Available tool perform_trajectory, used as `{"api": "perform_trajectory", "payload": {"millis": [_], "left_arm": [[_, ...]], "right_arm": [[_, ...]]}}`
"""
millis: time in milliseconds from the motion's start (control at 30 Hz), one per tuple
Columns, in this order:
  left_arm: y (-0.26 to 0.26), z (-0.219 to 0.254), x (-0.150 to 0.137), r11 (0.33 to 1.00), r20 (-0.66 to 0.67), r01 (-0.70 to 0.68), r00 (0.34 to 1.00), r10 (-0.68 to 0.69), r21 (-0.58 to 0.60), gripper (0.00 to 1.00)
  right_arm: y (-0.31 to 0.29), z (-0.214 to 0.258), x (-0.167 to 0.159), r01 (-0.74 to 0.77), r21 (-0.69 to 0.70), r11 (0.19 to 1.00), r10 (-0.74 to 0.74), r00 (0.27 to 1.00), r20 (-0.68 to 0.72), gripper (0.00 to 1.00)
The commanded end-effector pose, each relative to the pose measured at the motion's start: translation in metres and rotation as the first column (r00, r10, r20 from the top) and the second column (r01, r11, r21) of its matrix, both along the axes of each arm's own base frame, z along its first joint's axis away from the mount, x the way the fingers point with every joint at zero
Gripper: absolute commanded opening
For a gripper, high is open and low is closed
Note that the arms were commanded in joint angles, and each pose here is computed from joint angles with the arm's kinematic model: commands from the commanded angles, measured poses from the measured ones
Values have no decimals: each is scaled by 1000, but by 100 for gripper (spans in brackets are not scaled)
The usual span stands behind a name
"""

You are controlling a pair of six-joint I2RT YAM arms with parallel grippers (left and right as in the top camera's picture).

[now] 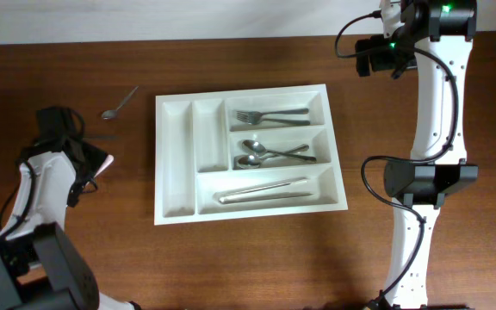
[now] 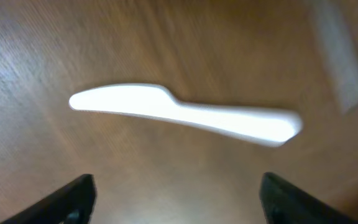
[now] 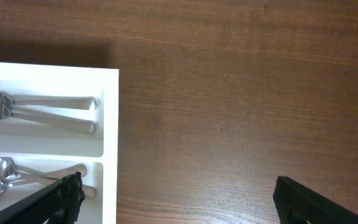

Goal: Pack container
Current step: 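Lower the left gripper and close it on the knife handle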

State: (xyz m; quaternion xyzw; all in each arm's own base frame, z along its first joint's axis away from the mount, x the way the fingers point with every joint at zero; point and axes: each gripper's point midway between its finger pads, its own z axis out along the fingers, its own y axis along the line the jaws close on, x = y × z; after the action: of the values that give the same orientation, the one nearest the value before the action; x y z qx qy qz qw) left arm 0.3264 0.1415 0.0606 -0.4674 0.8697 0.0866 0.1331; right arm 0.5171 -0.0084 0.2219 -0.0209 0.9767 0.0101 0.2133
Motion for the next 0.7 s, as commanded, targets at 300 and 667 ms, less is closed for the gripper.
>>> {"api": "perform_trajectory", "payload": {"millis": [300,667], "left_arm": [[-6,-11,-28,870,-265,490,833,-486,-55,80],[5,-1,26,822,-121,561,826,-550,96,81]], "right_arm": [[4,18,-4,-4,10,1000,3,999,36,99],[4,18,-4,-4,10,1000,3,999,36,99]]}}
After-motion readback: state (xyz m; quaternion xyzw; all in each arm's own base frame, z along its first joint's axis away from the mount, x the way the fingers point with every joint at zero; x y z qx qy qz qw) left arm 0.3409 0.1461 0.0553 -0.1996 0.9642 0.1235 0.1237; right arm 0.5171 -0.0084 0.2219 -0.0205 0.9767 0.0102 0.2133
